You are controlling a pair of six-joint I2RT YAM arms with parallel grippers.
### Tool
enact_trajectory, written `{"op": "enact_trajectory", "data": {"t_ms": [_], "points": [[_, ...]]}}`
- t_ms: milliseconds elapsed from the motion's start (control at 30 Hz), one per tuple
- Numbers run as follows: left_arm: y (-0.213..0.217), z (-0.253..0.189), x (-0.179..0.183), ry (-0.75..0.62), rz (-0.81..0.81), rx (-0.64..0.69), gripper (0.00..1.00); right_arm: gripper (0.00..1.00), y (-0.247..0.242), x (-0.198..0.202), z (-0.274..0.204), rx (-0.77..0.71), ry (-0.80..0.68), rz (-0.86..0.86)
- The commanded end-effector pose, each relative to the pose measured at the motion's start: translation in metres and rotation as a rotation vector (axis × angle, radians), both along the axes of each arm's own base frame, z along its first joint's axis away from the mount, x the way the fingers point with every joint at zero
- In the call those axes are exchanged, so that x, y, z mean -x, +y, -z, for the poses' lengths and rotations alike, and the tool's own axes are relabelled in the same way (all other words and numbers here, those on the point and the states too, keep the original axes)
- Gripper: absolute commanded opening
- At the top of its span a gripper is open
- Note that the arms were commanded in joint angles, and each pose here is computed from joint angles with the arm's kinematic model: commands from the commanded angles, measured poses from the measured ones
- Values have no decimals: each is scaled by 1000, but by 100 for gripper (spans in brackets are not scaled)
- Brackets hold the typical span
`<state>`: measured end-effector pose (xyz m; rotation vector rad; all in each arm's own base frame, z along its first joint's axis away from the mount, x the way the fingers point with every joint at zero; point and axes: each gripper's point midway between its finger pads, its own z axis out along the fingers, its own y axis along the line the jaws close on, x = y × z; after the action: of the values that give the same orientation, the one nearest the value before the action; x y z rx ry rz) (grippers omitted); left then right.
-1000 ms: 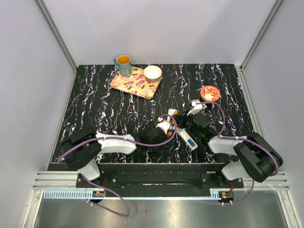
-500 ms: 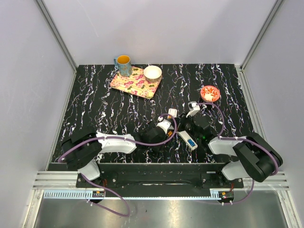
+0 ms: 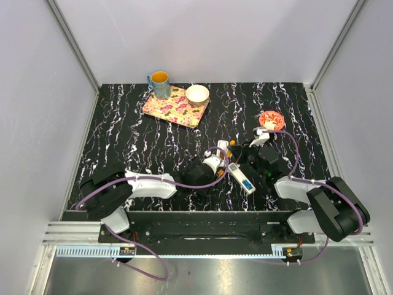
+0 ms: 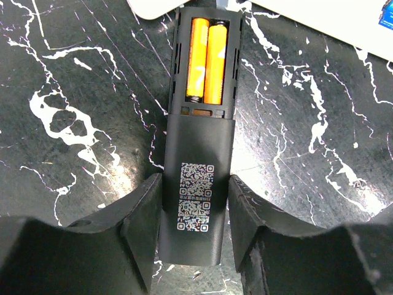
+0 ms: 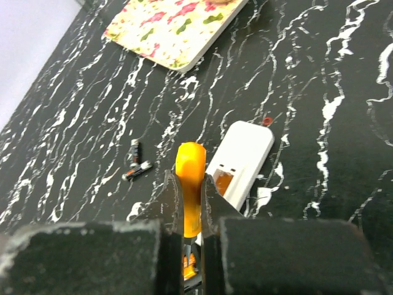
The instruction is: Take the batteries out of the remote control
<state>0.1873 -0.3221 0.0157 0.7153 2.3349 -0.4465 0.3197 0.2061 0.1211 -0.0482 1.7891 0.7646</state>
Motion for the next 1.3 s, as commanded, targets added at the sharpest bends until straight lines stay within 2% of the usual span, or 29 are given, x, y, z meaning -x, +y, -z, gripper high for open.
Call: {"op": "enact_trajectory", "data": {"t_ms": [0,867,1100,1267], "points": [[44,56,46,211,32,-174,14,0,-13,-20,-13,35,-64,58],[44,58,45,215,30,-182,13,0,2,-9,10,-18,10,-28],[44,59,46,216,31,-183,13,0,0,-10,23,-14,53,-11],[44,59,46,216,30,-185,12,0,-4,-10,13,-10,22,6]]}}
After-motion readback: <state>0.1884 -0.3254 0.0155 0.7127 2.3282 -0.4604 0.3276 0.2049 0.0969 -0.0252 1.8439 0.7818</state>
